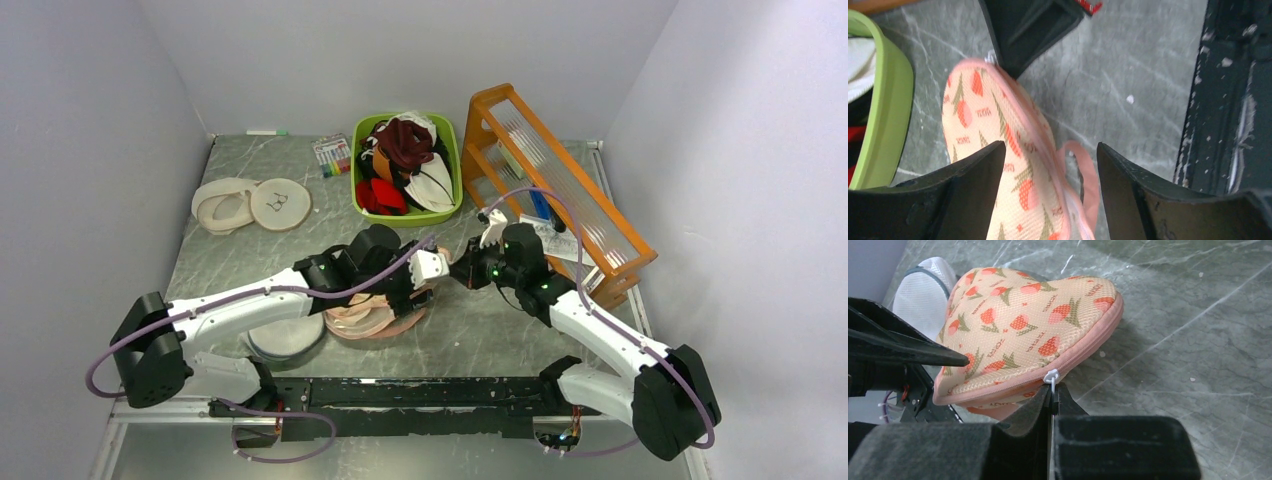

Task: Unzip the laundry bag and remove the bra

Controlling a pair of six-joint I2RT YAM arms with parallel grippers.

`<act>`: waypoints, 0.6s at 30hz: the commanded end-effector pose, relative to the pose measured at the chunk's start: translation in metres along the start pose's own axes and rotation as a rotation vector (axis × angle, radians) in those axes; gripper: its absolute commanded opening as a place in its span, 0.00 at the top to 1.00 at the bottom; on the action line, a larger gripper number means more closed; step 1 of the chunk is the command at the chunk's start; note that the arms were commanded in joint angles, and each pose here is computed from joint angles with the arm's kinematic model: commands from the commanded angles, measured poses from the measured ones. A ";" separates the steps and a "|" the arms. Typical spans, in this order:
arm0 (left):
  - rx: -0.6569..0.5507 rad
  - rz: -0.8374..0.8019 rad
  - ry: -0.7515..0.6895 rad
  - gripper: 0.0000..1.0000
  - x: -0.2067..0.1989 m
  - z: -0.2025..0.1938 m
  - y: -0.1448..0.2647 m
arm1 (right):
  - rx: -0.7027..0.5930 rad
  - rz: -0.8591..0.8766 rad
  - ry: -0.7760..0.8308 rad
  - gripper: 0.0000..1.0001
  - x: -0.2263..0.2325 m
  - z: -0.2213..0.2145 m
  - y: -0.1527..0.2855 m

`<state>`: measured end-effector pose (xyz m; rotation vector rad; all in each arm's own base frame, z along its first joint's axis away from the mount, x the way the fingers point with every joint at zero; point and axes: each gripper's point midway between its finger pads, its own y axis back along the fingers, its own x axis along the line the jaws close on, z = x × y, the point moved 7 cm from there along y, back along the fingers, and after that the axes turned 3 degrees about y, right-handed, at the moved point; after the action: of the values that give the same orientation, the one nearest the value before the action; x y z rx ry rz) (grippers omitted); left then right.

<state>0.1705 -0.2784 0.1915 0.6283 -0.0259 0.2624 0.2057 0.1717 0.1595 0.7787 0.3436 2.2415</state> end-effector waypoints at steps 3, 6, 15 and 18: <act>-0.172 -0.033 0.117 0.20 -0.004 0.038 0.000 | -0.043 0.080 -0.009 1.00 0.013 0.004 0.001; -0.148 -0.010 0.211 0.13 -0.003 0.039 -0.010 | -0.042 0.088 -0.007 1.00 0.016 0.006 0.001; -0.092 0.259 0.369 0.30 0.005 0.015 -0.039 | -0.016 0.103 0.024 1.00 0.022 0.012 0.005; -0.057 0.288 0.354 0.42 0.004 0.010 -0.048 | -0.013 0.116 0.026 1.00 0.024 0.012 0.006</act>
<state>0.1782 -0.3124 0.1772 0.5345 0.2280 0.5330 0.1979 0.1803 0.1661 0.8133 0.3316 2.3029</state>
